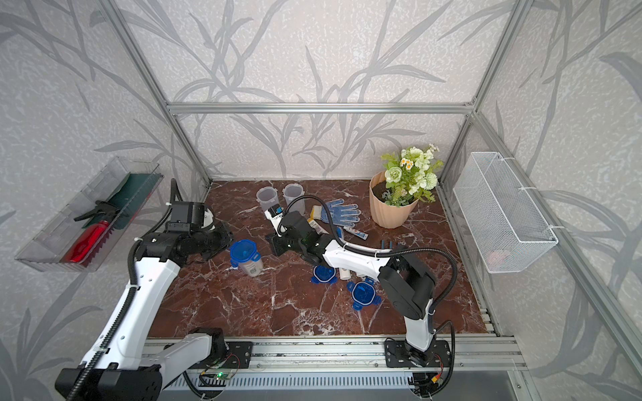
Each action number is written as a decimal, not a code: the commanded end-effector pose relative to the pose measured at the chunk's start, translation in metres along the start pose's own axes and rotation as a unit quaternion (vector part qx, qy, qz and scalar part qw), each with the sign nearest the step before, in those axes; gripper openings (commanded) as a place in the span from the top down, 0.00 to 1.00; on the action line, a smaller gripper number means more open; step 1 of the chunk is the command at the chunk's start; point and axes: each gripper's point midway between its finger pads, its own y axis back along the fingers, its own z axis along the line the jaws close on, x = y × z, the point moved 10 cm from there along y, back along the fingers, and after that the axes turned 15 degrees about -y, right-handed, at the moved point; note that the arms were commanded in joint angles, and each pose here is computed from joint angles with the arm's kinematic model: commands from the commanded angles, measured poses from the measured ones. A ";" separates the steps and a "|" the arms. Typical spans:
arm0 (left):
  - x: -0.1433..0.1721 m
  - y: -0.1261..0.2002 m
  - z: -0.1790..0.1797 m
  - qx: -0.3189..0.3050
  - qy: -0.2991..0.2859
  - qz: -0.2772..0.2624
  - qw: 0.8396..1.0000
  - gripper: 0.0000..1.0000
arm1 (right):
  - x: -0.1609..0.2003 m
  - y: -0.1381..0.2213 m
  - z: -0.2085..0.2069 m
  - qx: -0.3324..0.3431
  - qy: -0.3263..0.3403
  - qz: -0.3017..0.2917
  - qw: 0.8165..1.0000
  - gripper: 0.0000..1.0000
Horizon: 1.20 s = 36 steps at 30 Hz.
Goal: Take out toiletry kits
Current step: Adjust the container at the center of the board.
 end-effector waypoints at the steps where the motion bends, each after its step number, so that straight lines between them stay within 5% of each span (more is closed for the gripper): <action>1: 0.001 0.015 0.002 -0.027 -0.024 -0.001 0.999 1.00 | 0.017 -0.014 -0.003 0.032 0.022 0.050 0.998 0.91; 36: 0.002 0.022 0.007 -0.061 -0.041 0.018 0.997 1.00 | 0.082 -0.039 0.088 -0.072 0.047 0.141 0.986 0.90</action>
